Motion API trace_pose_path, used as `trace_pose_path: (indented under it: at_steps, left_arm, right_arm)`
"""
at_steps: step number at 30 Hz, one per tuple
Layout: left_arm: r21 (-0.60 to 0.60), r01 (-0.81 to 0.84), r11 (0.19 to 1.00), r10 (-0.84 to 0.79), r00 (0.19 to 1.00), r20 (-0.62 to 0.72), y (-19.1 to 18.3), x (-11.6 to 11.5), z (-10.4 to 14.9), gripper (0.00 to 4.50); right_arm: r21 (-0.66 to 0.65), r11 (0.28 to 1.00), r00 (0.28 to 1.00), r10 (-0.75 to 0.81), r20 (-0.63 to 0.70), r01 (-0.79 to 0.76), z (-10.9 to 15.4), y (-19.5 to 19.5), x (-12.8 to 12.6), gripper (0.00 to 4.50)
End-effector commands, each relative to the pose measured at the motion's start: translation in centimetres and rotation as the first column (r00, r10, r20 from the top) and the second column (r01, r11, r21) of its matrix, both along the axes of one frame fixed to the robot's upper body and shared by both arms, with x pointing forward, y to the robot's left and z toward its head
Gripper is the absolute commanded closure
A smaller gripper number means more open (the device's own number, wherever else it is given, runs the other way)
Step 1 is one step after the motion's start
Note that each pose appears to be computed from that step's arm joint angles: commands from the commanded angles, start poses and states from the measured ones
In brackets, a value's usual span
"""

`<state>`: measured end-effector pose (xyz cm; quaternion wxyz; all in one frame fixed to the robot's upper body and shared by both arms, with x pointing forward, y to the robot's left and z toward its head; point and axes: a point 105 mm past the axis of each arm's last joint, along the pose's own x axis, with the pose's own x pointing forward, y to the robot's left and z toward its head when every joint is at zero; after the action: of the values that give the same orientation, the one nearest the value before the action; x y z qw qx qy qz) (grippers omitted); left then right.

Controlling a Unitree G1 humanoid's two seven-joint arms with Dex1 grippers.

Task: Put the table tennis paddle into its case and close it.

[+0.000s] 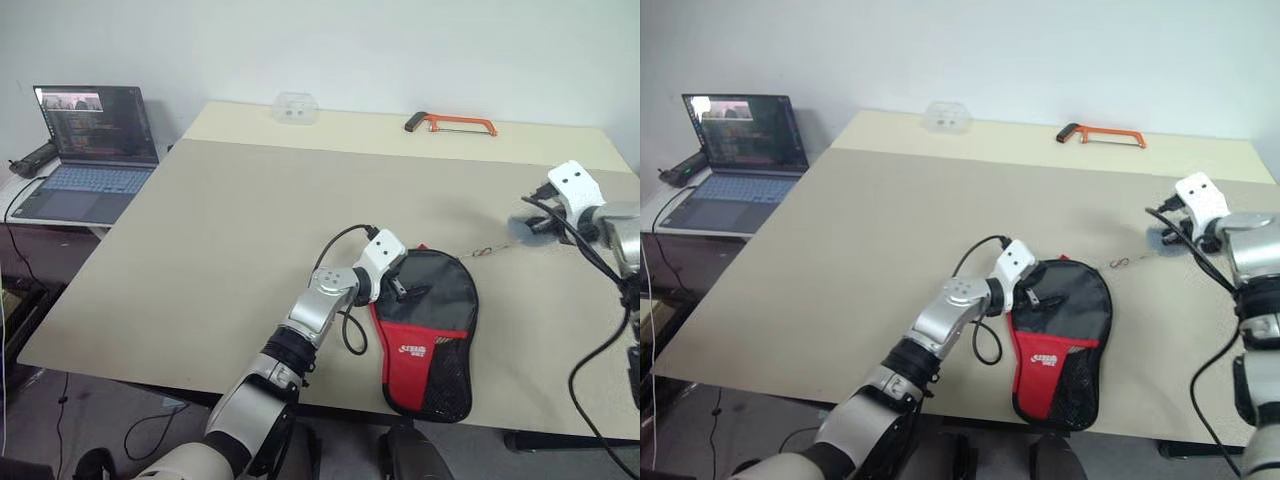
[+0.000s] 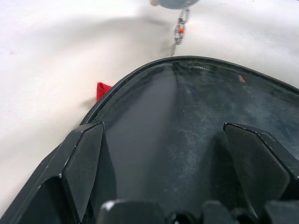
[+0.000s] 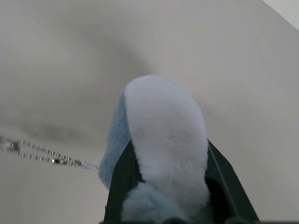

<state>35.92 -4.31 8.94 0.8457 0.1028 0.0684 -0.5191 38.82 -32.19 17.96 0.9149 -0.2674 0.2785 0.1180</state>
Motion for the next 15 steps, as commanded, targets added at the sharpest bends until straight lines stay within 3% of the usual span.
trace_pose_path:
  at_steps: [1, 8, 15]
  left_arm:
    - [0.052, -0.036, 0.998, 0.038, 0.999, -0.027, 1.1, 0.4, -1.6, 0.0]
    - [0.063, -0.042, 0.997, 0.044, 0.999, -0.028, 1.2, 0.7, -1.7, 0.0]
    - [0.079, -0.003, 0.997, 0.004, 1.0, -0.024, 0.4, 0.4, -1.8, 0.0]
  right_arm:
    - [-0.128, 0.991, 0.999, 0.049, 0.02, -0.046, 2.8, -1.7, -1.9, 4.08]
    - [-0.234, 0.938, 0.96, 0.22, -0.171, -0.256, 0.9, -1.4, -6.3, 4.08]
    - [-0.205, 0.884, 0.876, 0.337, -0.345, -0.421, -0.5, -0.6, -11.3, 4.11]
